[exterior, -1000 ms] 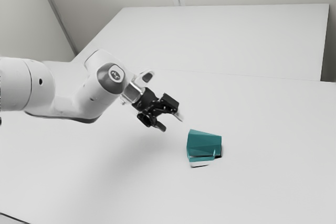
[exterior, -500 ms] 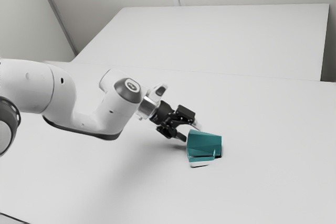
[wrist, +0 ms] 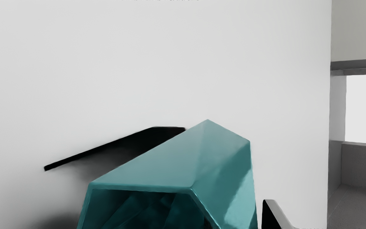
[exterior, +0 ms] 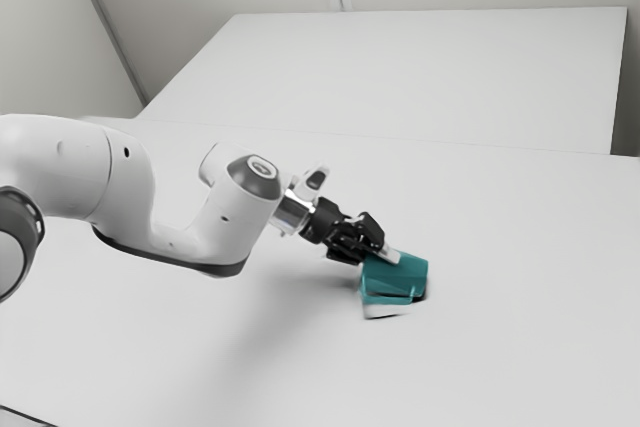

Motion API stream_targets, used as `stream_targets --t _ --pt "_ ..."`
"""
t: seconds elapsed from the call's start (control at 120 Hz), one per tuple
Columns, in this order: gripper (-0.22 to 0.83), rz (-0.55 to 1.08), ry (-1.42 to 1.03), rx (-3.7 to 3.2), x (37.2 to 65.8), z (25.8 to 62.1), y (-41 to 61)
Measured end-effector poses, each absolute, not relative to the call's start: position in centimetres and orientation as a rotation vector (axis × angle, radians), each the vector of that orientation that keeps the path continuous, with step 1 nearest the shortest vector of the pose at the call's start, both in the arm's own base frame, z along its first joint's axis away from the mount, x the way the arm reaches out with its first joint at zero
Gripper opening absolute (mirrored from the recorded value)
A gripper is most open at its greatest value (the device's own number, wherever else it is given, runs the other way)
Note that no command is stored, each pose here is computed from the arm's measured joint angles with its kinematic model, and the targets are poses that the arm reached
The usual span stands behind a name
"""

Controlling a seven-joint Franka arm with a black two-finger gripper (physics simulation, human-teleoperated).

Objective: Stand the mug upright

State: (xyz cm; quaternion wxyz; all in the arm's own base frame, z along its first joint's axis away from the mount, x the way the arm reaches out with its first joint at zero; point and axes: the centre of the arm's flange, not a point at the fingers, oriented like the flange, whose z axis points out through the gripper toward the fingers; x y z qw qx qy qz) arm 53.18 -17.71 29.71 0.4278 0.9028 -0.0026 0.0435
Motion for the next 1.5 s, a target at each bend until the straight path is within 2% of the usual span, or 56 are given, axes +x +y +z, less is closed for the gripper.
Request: stream_targets --t 0.158,0.375,0.533,0.667,0.833,0.975,1.183,1.5 --pt "-0.11 0.142 -0.080 2.237 53.1 31.6 -19.4" --pt "-0.15 0.177 -0.132 2.229 52.9 33.3 -20.2" --pt "-0.16 0.257 -0.183 2.232 52.4 37.4 -20.1" --pt "-0.16 0.288 -0.372 2.355 52.4 40.7 -19.3" --pt "-0.16 0.272 -0.679 2.589 54.2 44.9 -17.1" --pt "-0.16 0.213 -0.780 2.786 55.3 46.9 -14.1" --pt "-0.16 0.151 -0.718 3.007 56.6 48.0 -8.8" --pt "-0.16 0.076 -0.450 3.131 57.6 45.2 -1.6"
